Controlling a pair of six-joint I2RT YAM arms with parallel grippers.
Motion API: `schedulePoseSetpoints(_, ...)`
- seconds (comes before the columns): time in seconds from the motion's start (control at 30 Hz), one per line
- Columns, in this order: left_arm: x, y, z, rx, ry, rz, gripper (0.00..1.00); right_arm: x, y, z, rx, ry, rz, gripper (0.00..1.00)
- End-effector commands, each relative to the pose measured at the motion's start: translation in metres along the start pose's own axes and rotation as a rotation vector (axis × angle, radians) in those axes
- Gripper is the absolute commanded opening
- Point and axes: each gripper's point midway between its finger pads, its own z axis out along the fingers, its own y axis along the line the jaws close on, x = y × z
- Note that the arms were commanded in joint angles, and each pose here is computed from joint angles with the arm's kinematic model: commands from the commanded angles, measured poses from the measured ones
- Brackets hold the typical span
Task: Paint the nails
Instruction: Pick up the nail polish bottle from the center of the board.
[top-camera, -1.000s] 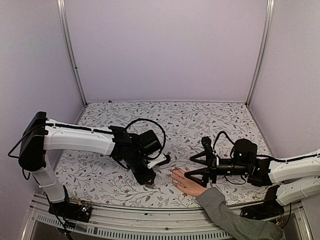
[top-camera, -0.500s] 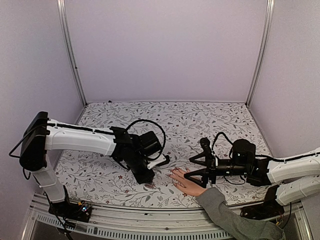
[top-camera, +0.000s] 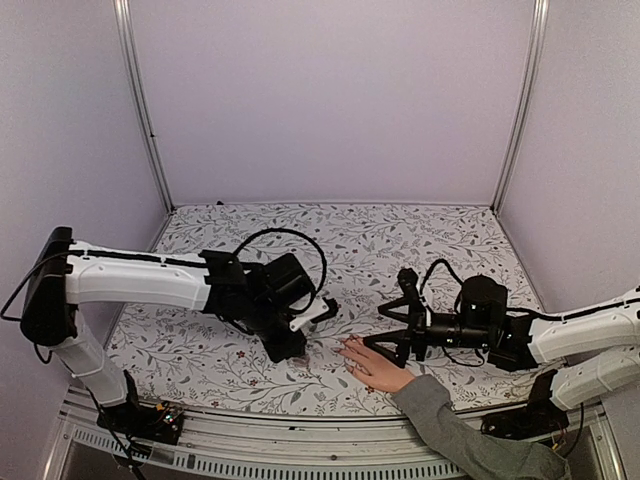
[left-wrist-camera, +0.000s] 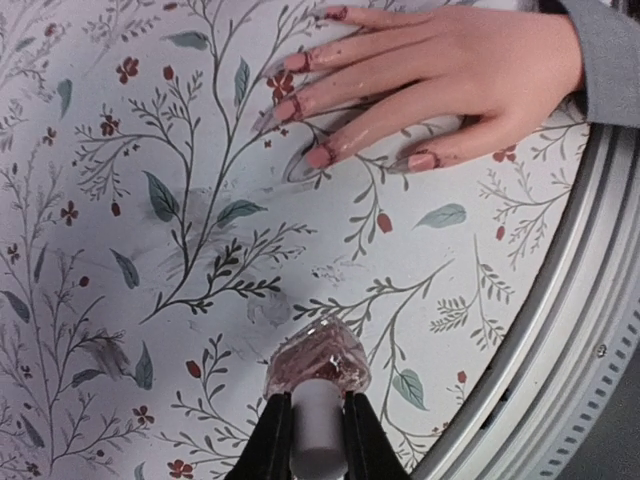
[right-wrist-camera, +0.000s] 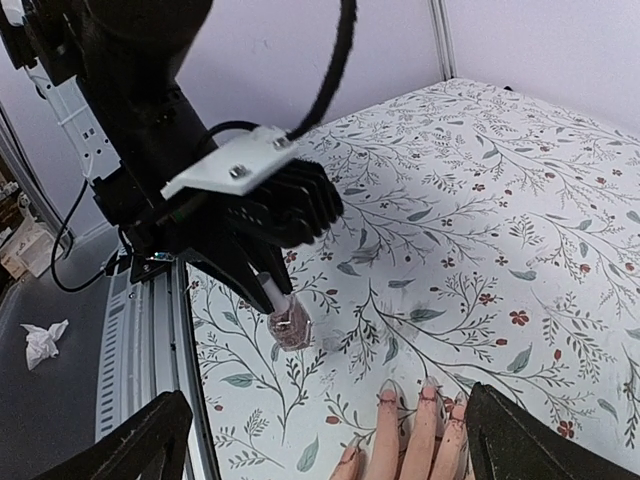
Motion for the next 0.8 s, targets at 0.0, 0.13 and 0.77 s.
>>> schedulePoseSetpoints(0.0, -0.038, -0.01, -0.057, 0.025, -0.273, 0.051, 0.0, -0.026, 0.004, 0.01, -0.028, -0.054, -0.04, 0.99)
schedulePoseSetpoints(0.13, -0.054, -0.013, -0.094, 0.04, -0.423, 0.053, 0.0, -0.03, 0.009, 0.013, -0.065, -0.07, -0.046, 0.99)
schedulePoseSetpoints(0.77, -0.088, -0.032, -0.12, 0.186, -0.376, -0.183, 0.0, -0.036, 0.044, 0.04, -0.098, -0.023, -0.295, 0.9)
